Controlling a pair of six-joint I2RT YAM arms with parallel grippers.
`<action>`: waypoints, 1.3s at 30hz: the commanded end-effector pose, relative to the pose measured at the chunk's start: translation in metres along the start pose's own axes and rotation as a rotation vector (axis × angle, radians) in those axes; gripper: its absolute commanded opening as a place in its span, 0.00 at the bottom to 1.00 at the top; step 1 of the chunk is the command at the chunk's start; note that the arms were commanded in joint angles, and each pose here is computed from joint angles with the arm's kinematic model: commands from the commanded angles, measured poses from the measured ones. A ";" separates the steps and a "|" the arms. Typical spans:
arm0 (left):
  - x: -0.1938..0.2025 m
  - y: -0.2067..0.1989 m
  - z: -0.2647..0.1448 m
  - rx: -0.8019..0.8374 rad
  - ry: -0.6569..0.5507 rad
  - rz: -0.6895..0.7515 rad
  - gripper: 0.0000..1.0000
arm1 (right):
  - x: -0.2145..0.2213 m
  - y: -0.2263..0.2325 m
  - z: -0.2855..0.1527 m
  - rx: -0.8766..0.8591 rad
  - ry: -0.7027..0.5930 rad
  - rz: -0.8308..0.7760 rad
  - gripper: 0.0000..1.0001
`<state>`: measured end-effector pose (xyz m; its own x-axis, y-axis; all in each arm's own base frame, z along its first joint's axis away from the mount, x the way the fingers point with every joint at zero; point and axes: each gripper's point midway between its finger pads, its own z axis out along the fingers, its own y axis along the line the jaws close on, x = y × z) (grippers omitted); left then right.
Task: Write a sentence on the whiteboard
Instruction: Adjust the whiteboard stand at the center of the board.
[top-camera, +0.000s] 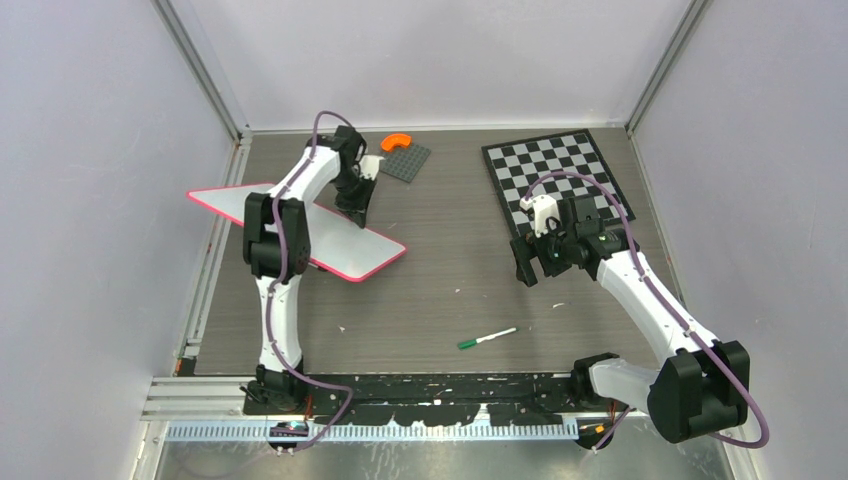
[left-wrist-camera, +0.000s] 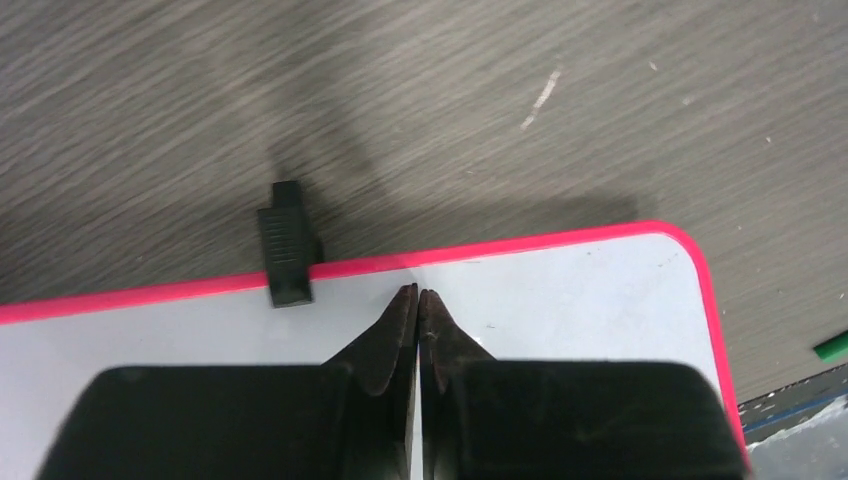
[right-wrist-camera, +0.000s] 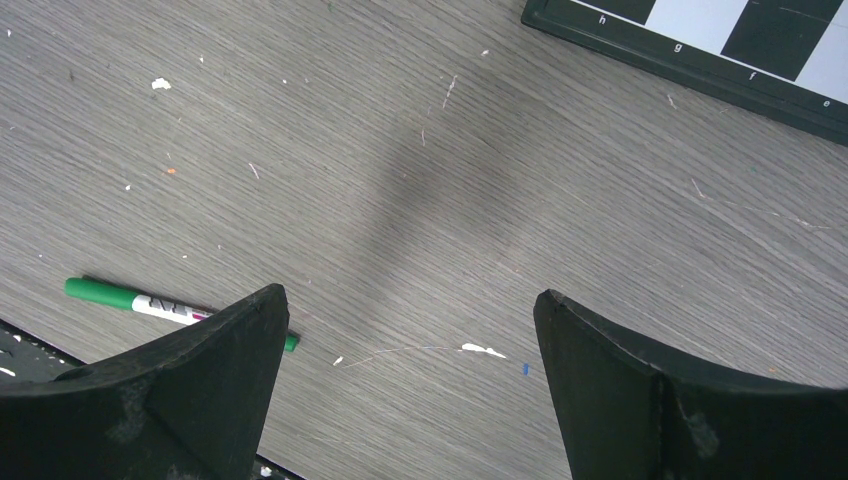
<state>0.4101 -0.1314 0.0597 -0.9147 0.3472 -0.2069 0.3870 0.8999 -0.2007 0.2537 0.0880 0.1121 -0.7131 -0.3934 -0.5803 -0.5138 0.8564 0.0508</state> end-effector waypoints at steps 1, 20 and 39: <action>0.019 -0.032 -0.002 0.065 0.072 0.133 0.00 | -0.008 -0.001 -0.005 0.013 -0.040 -0.008 0.97; -0.029 -0.018 -0.057 -0.065 -0.110 0.140 0.61 | -0.006 0.001 -0.006 0.004 -0.040 -0.015 0.97; 0.003 0.025 0.007 -0.077 0.079 0.050 0.73 | -0.006 0.001 -0.007 0.004 -0.040 -0.018 0.97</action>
<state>0.4290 -0.1072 0.0523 -0.8930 0.4172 -0.1688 0.4337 0.8980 -0.0748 0.2520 0.0876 0.1112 -0.7127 -0.3944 -0.5801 -0.5148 0.8558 0.0506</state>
